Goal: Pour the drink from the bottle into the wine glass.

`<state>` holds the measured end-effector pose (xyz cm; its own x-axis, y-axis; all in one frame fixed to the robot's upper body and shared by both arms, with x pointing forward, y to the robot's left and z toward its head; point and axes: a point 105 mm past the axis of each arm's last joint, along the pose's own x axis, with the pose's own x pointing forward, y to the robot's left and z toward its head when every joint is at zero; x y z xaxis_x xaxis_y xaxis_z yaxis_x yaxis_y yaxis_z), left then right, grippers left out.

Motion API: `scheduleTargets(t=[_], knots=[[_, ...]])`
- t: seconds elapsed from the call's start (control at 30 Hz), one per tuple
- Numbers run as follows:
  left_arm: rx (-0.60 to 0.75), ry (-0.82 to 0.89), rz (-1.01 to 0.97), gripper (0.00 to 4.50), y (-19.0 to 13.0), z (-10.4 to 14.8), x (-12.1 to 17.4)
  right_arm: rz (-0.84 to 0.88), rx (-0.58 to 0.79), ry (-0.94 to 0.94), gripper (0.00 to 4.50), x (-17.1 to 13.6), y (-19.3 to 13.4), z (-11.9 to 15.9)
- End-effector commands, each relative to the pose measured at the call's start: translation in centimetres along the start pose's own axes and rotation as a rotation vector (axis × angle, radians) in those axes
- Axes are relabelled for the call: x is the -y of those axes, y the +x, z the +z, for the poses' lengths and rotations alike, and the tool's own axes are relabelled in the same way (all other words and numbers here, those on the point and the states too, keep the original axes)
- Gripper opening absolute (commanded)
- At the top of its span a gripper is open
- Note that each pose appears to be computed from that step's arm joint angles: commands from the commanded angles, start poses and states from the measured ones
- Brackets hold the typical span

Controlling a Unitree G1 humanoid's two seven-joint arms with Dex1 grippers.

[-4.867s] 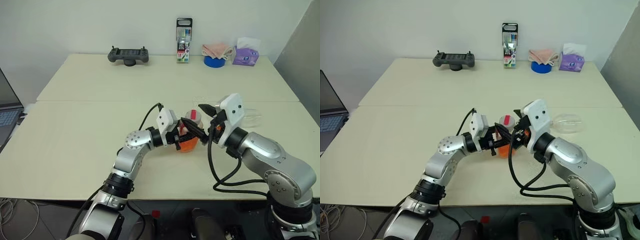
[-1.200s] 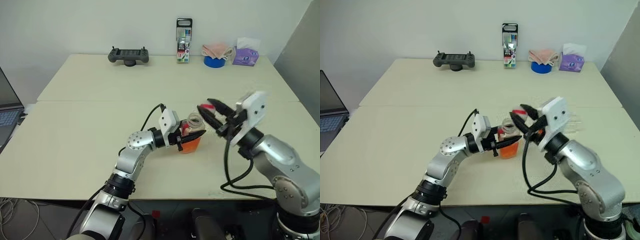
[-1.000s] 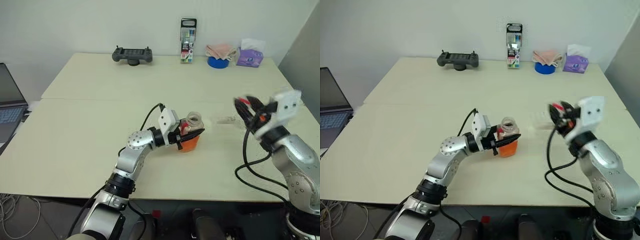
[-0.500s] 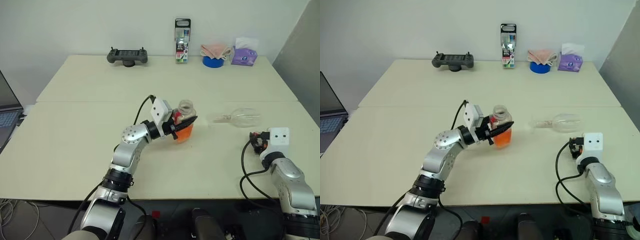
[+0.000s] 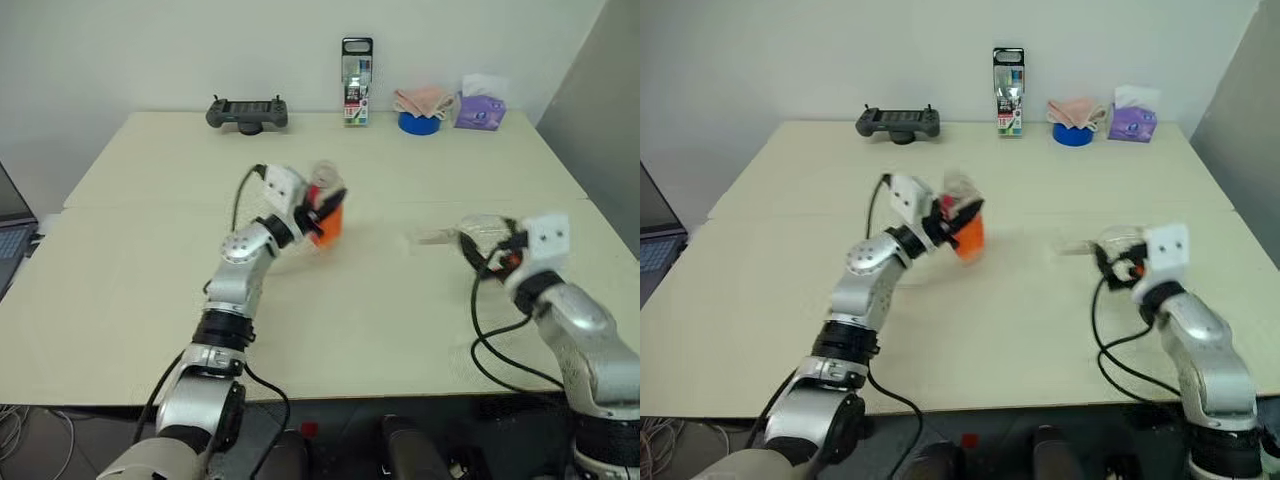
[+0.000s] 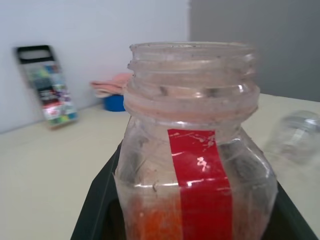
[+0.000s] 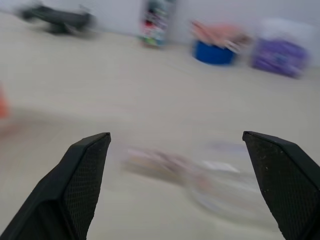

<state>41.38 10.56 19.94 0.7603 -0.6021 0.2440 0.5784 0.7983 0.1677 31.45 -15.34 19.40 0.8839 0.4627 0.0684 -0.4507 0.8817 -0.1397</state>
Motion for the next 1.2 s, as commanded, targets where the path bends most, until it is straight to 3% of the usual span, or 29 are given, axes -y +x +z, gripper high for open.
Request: scheduleTargets(t=[0.03, 0.17, 0.33, 0.53, 0.73, 1.03, 1.2], knots=[[0.021, 0.104, 0.228, 1.68, -1.7, 1.3, -5.5, 0.406, 0.014, 0.025, 4.50, -7.2, 0.7, 1.6], [-0.023, 0.122, 0.487, 1.68, -5.3, 0.6, -10.9, 0.551, 0.045, 0.041, 4.50, -11.9, 4.1, 2.6], [-0.011, 0.087, 0.568, 1.68, -6.9, 0.0, -12.2, 0.605, 0.089, 0.006, 4.50, -15.6, 7.0, 3.6], [-0.017, 0.045, 0.600, 1.68, -7.0, -0.8, -12.5, 0.615, 0.105, -0.007, 4.50, -15.9, 7.3, 3.6], [-0.036, -0.013, 0.605, 1.68, -7.7, -2.5, -12.3, 0.570, 0.070, -0.035, 4.50, -13.6, 7.1, 2.9], [-0.102, -0.034, 0.618, 4.44, -9.1, -4.5, -11.9, 0.526, 0.053, -0.044, 4.50, -12.4, 7.0, 2.4], [-0.132, -0.039, 0.592, 4.44, -9.3, -5.3, -11.2, 0.511, 0.055, -0.041, 4.50, -12.1, 7.1, 2.5]])
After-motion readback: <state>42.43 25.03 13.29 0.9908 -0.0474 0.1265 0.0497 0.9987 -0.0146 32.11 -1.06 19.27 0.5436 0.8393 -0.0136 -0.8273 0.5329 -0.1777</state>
